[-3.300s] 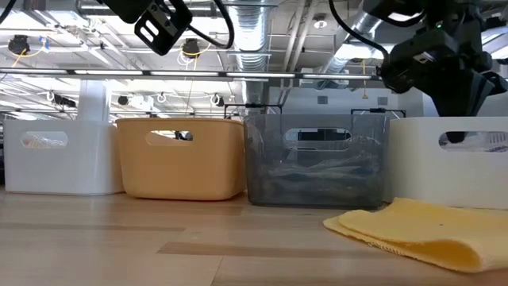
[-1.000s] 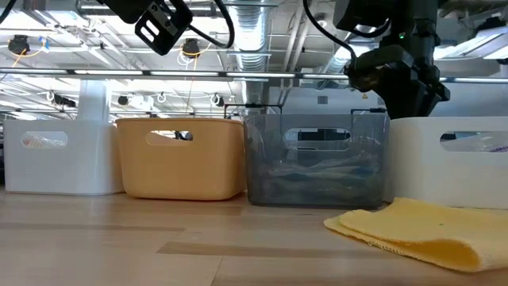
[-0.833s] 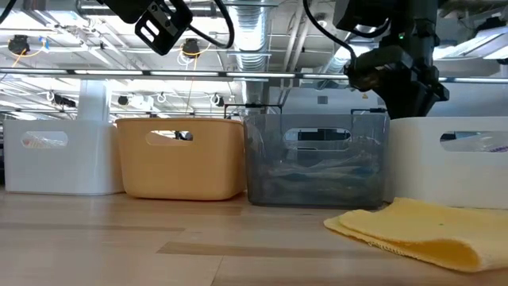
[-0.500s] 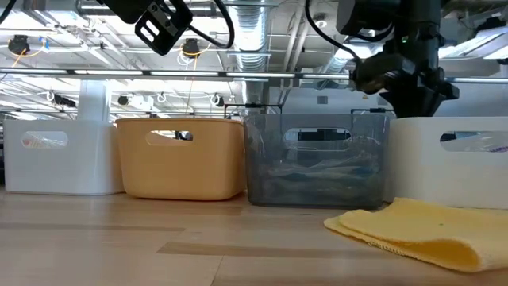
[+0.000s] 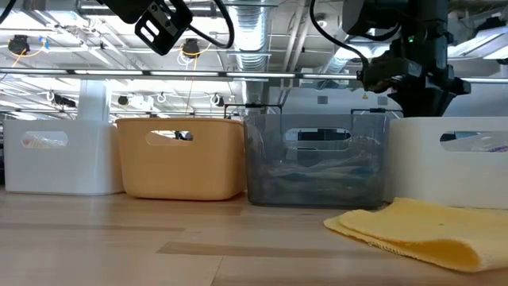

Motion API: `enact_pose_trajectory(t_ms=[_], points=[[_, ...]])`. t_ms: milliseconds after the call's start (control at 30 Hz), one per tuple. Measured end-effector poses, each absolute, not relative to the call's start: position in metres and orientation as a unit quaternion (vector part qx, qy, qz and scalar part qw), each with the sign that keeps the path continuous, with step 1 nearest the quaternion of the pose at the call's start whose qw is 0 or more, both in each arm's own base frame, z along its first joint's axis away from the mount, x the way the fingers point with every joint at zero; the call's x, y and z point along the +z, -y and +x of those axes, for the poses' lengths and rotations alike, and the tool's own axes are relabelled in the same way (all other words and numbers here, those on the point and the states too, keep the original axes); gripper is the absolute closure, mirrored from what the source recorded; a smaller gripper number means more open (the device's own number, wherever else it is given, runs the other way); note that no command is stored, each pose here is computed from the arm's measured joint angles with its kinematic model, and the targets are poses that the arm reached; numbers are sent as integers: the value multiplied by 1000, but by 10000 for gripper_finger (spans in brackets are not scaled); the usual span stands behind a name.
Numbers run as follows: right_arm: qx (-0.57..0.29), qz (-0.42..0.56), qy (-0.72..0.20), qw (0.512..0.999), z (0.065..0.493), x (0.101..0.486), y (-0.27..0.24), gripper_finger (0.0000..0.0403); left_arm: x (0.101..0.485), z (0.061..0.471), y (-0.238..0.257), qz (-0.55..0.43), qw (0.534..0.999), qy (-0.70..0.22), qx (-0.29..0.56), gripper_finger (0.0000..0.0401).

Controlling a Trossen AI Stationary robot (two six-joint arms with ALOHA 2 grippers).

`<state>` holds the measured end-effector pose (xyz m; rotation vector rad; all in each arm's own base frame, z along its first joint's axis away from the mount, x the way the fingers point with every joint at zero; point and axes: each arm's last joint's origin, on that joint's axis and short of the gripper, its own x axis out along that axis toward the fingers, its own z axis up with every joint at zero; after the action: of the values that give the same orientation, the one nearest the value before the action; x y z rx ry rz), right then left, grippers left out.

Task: Pick & Place Toothbrushes
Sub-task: Put the purple toothbrush into the right white bin

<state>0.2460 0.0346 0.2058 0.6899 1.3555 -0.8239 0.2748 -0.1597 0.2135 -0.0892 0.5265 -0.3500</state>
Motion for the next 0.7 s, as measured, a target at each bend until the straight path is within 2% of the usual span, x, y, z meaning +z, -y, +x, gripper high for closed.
enact_pose_trajectory(t_ms=[267, 533, 700], points=[[-349, 299, -610, 646, 250, 202, -27, 403, 214, 275, 160, -38, 950, -258, -174, 400], [-303, 286, -604, 679, 257, 202, -28, 402, 214, 275, 160, -39, 950, -258, -174, 400], [-295, 302, -611, 670, 257, 202, -25, 372, 214, 274, 160, -40, 949, -258, -174, 400]])
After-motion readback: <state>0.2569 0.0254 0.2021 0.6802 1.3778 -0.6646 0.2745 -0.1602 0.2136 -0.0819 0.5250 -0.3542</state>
